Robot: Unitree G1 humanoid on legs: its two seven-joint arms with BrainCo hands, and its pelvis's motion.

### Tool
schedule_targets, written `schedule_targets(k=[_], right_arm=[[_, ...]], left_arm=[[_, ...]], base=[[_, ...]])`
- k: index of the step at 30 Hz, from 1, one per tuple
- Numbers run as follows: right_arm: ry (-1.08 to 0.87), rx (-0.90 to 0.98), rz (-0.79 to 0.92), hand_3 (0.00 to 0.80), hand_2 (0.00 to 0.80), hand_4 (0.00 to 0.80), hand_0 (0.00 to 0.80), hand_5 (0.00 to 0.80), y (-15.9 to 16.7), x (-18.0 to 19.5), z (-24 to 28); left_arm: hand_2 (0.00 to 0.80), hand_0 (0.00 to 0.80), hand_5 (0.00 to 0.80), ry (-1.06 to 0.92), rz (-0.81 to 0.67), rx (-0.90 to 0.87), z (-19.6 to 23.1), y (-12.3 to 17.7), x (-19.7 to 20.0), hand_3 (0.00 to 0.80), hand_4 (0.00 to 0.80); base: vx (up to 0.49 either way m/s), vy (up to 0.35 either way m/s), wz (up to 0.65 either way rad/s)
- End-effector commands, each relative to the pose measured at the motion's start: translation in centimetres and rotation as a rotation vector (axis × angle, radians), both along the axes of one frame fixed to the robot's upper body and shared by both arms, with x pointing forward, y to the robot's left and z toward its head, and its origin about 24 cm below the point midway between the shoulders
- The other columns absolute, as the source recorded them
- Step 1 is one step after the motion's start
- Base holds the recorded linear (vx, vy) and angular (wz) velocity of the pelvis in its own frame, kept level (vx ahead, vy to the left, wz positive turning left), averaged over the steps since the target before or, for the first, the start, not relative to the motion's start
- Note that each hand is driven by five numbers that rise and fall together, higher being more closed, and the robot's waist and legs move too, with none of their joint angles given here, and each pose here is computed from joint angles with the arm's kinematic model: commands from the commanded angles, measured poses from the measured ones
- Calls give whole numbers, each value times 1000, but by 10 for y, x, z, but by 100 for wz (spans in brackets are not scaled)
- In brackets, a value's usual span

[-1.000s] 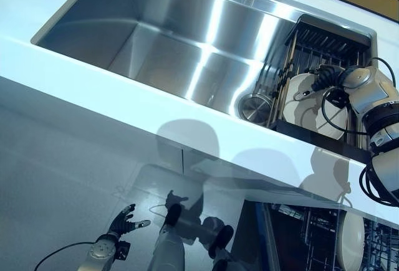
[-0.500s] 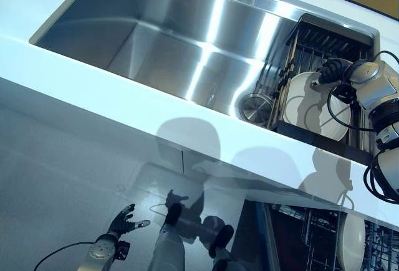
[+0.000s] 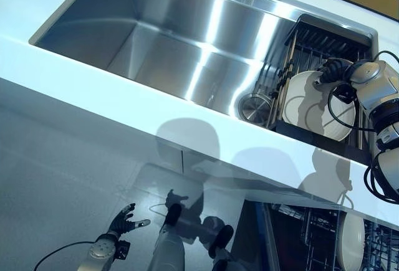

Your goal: Take plates into dishwasher

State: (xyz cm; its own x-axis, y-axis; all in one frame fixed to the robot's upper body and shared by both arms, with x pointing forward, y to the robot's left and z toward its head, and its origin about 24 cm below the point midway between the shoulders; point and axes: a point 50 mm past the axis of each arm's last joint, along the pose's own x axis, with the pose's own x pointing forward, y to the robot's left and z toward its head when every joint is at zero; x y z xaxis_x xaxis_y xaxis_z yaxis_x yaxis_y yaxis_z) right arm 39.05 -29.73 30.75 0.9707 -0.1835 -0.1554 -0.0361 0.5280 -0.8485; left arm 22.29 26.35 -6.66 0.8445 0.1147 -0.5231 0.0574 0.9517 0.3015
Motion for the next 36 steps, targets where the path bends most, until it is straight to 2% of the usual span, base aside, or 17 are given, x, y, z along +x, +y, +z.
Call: schedule_targets(k=[1,36], right_arm=[[-30,-66,29,800,800,800,800,800,-2,-10,33],[-252,-72,82,800,800,800,800,800,2,-22,60]], left_arm=[[0,0,0,-34,-7,13,5,7,-8,0,0],[0,0,0,61,56,71,-14,16,-27,0,0]], base=[[0,0,0],[-4,24,-5]])
